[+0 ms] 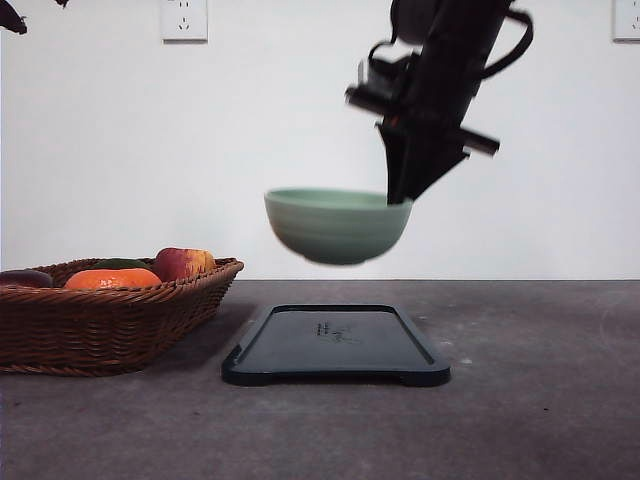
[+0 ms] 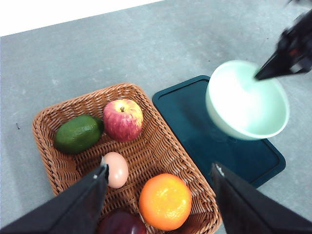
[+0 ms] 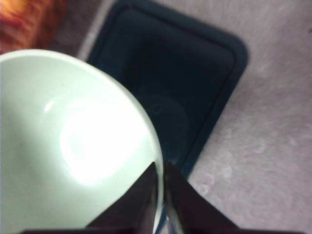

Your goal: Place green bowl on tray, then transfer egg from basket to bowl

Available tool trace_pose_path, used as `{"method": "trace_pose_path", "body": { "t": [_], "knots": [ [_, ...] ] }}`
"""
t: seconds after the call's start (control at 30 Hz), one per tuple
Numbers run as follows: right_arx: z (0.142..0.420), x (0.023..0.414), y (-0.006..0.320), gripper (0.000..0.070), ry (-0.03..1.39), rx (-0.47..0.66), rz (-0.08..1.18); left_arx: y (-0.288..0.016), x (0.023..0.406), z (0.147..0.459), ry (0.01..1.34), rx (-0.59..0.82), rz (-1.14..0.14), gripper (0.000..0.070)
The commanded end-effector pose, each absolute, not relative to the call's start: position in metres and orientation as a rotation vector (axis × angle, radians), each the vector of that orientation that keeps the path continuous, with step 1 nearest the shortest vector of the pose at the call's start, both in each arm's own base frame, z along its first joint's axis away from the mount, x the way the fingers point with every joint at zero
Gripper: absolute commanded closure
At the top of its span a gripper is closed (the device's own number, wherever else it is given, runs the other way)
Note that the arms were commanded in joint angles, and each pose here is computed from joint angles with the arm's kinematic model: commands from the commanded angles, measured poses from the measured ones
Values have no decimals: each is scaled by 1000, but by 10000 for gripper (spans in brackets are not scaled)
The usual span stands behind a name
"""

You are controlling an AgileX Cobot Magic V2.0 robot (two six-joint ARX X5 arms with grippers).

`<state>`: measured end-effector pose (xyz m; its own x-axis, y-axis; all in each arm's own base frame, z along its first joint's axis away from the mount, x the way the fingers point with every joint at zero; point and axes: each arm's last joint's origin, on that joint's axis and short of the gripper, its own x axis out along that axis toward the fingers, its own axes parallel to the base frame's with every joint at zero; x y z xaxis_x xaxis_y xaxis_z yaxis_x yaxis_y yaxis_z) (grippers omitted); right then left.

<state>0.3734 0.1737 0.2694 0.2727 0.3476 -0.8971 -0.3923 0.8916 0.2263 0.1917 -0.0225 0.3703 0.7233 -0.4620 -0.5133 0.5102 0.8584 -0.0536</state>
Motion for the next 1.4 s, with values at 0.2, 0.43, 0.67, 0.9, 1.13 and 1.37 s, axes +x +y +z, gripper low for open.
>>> {"method": "trace_pose_path", "body": {
  "t": [0.2, 0.43, 0.67, 0.9, 1.13, 1.37],
  "knots": [
    [233, 390, 188, 700, 1256, -44, 486, -23, 193, 377, 520, 93, -542, 269],
    [223, 392, 196, 700, 1254, -64, 481, -23, 193, 377, 520, 93, -542, 269],
    [224, 391, 198, 471, 1251, -74, 480, -23, 193, 376, 522, 92, -542, 269],
    [252, 383, 195, 462, 1202, -60, 494, -23, 193, 376, 527, 91, -542, 268],
    [294, 359, 196, 463, 1043, -54, 546, -23, 193, 376, 527, 91, -542, 268],
    [296, 319, 187, 463, 876, -38, 596, -23, 193, 376, 527, 91, -542, 268]
  ]
}}
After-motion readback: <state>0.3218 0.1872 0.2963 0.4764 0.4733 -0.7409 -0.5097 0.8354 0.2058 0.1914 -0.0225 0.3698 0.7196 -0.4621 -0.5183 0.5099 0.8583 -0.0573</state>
